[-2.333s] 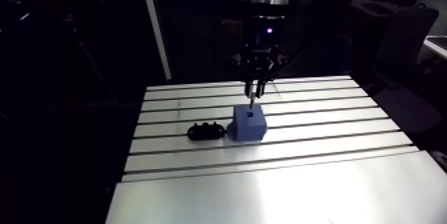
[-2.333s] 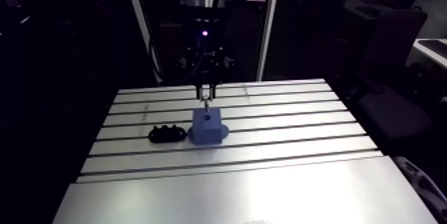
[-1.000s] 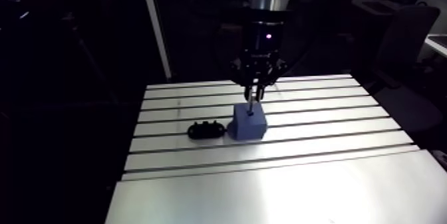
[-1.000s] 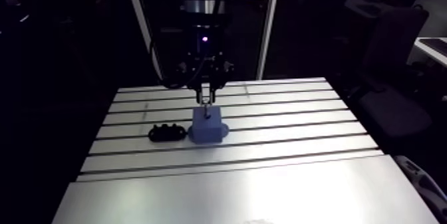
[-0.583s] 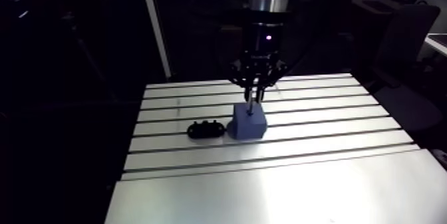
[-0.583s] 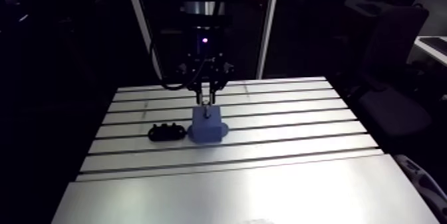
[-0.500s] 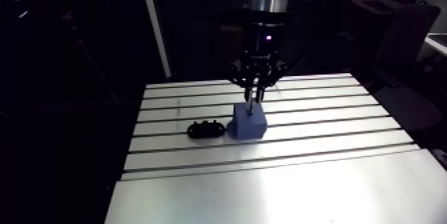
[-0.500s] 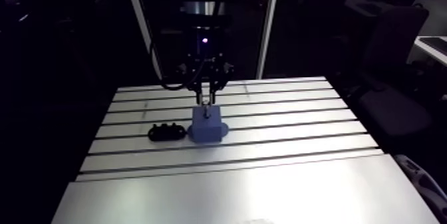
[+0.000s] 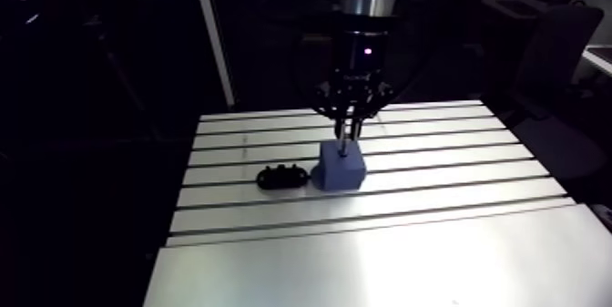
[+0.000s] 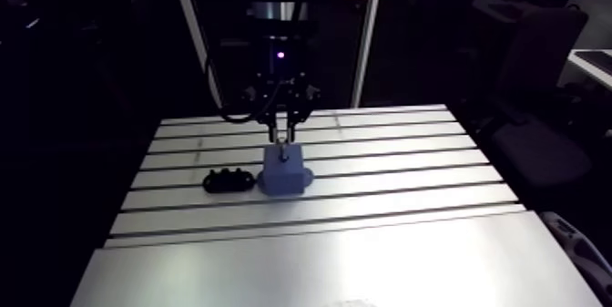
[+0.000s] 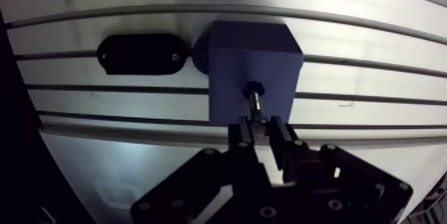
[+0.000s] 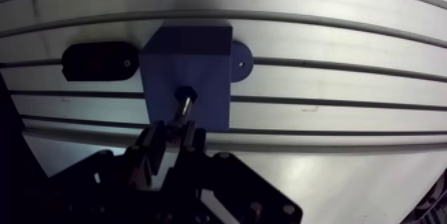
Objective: Pick up the M10 bolt and insert it into the hex recess until seated.
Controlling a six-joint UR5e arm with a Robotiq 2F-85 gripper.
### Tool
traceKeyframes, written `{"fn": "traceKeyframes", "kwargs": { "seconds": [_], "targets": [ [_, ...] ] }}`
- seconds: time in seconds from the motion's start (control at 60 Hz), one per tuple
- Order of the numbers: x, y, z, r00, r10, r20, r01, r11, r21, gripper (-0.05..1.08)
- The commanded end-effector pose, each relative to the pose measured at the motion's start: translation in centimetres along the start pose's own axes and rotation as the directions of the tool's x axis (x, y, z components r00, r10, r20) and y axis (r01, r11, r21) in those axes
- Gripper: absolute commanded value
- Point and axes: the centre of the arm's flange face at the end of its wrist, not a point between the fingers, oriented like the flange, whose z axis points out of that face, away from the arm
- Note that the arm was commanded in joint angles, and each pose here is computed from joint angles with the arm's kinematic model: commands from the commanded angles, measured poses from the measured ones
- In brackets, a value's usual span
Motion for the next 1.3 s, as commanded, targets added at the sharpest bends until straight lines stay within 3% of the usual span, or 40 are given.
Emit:
{"fn": "traceKeyframes", "kwargs": {
  "seconds": [0.017,1.3],
  "targets": [
    [0.07,-0.01,-0.04,1.000,0.000,-0.002,0.000,1.000,0.000,0.85],
    [0.99,-0.07,0.64,1.000,-0.008,0.010,0.008,1.000,-0.004,0.85]
  ]
}}
